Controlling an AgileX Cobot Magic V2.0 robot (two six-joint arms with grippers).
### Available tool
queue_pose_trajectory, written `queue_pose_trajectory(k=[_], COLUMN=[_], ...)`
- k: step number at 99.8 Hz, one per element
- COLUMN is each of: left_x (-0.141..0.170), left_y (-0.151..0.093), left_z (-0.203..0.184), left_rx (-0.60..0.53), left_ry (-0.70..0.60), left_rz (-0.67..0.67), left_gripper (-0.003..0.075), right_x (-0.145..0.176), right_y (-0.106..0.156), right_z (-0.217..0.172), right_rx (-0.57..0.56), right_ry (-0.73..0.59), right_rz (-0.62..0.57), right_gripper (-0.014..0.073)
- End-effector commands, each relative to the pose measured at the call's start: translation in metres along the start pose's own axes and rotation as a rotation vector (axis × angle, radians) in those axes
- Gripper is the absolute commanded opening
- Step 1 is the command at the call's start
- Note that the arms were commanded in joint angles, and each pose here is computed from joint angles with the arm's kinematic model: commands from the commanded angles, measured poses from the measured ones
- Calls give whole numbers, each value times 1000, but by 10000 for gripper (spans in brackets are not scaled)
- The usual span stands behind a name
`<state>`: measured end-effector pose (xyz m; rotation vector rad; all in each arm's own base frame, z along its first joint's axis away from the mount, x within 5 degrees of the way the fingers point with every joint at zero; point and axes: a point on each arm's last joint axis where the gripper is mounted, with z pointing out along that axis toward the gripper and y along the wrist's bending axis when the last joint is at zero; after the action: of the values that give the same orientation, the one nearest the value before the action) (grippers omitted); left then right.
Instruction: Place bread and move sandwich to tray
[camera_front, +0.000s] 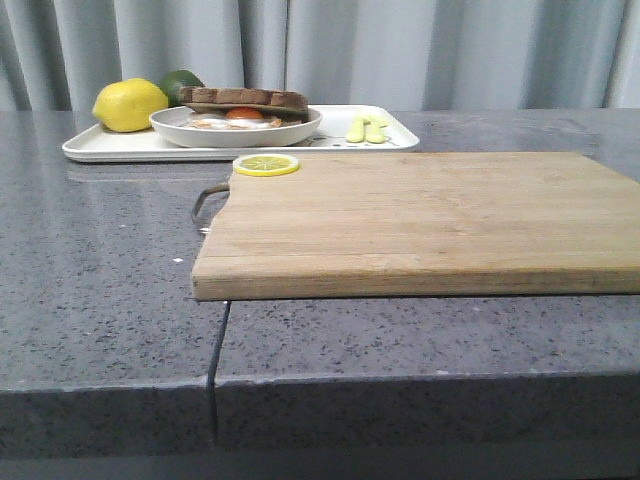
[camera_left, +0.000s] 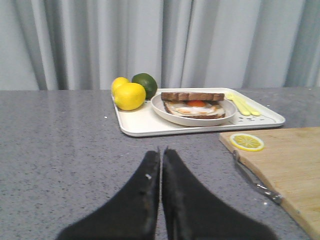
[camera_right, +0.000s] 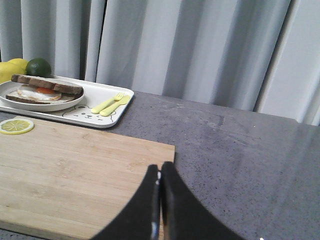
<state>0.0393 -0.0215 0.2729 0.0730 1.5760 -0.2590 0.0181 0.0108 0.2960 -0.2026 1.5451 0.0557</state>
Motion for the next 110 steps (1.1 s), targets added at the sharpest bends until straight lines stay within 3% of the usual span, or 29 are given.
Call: queue_pose_trajectory(k=[1, 22, 42, 69, 110], left_x=[-13, 2, 18, 48, 64], left_y=[5, 12, 17, 31, 31], left_z=[-1, 2, 4, 7, 10], left_rx=[-66, -109, -134, -229, -180], left_ry=[-72, 4, 5, -76, -74], left_rz=[72, 256, 318, 160, 109], left_gripper=[-19, -19, -19, -19, -19], right_x=[-14, -14, -14, -14, -14], right_y=[-2, -2, -2, -2, -2], right_z=[-7, -7, -7, -7, -7], right_rx=[33, 33, 33, 33, 33], right_ry=[-117, -117, -117, -117, -117], right_rz=[-5, -5, -5, -5, -5], right_gripper=[-67, -67, -67, -67, -67])
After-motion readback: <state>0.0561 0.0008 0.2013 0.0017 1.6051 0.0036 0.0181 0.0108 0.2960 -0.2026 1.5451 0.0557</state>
